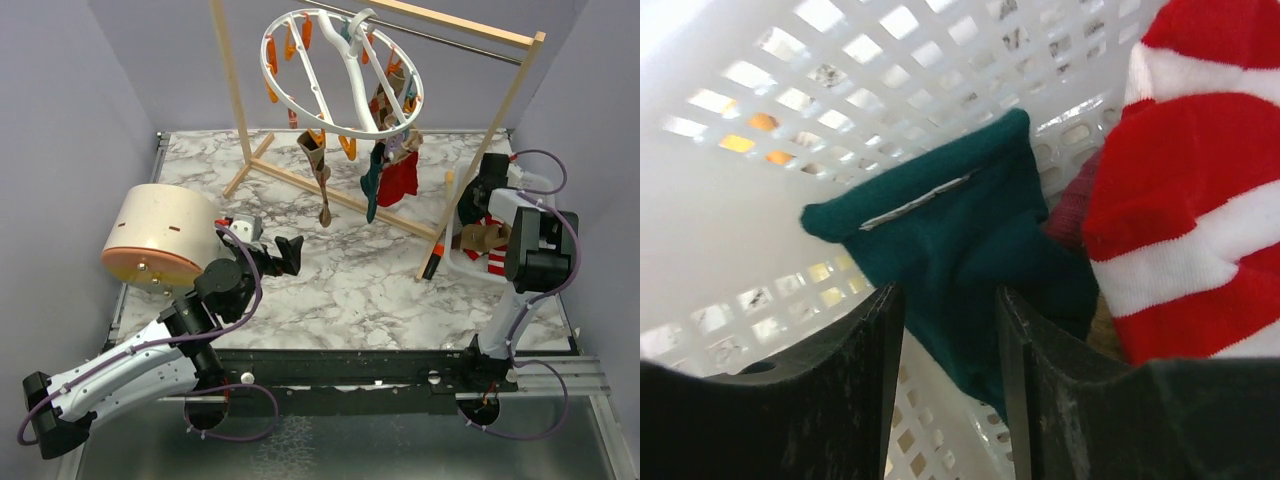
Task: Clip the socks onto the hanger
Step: Pick up the sock from the bin.
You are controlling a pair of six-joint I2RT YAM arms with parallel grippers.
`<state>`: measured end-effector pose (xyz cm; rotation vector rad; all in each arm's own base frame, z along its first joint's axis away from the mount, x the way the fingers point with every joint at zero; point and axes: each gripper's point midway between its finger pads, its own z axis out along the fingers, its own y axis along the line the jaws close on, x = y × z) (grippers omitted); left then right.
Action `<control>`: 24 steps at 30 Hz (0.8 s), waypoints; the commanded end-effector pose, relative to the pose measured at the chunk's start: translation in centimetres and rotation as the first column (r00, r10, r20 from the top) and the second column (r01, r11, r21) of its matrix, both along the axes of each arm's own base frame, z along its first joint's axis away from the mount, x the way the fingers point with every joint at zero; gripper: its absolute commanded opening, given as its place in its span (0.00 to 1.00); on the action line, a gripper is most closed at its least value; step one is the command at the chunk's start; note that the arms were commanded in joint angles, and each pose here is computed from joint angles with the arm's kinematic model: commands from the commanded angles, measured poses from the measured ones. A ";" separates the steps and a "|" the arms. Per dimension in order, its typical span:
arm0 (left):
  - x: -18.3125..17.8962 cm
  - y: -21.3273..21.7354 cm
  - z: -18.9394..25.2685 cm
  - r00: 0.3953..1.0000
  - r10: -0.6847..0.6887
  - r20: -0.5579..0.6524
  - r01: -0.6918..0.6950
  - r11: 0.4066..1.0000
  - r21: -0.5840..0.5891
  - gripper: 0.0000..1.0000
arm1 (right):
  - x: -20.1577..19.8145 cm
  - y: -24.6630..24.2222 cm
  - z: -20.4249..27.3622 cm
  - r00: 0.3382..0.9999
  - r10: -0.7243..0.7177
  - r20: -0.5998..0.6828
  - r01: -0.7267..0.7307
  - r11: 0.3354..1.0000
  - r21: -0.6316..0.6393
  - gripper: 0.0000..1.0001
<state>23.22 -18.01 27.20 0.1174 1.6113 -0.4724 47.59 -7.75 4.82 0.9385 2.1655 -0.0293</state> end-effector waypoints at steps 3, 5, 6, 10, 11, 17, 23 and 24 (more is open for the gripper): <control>0.1 -0.1 -0.1 1.000 -0.009 0.010 0.009 1.000 0.010 0.99 | -1.2 -0.1 -2.5 0.996 0.012 -0.089 -0.012 1.000 -0.002 0.40; 0.1 -0.1 -0.1 1.000 -0.010 0.011 0.010 1.000 0.008 0.99 | -1.4 -0.1 -2.5 0.996 0.014 -0.092 -0.014 1.000 -0.004 0.34; 0.1 -0.1 -0.1 1.000 -0.011 0.010 0.011 1.000 0.007 0.99 | -1.5 -0.1 -2.3 0.996 0.011 -0.089 -0.011 1.000 -0.005 0.30; 0.0 -0.1 0.1 1.000 -0.014 0.010 0.014 1.000 0.000 0.99 | -1.3 0.0 0.1 1.000 0.006 -0.029 -0.005 1.000 0.000 0.07; -0.1 0.0 0.2 1.000 -0.014 0.011 0.014 1.000 -0.003 0.99 | -1.1 0.1 1.0 1.000 0.001 -0.013 -0.001 1.000 0.006 0.01; -0.5 0.3 0.8 1.000 -0.024 0.021 0.024 0.999 -0.037 0.99 | -0.6 0.1 8.2 0.991 -0.045 0.129 0.043 0.999 0.025 0.00; -1.0 0.5 1.4 0.999 -0.037 0.032 0.039 0.996 -0.075 0.99 | -2.5 -0.2 15.5 0.961 -0.085 0.262 0.084 0.996 0.018 0.00; -1.1 0.5 1.4 0.999 -0.039 0.033 0.042 0.996 -0.078 0.99 | -3.0 -0.3 16.4 0.957 -0.092 0.275 0.091 0.996 0.016 0.00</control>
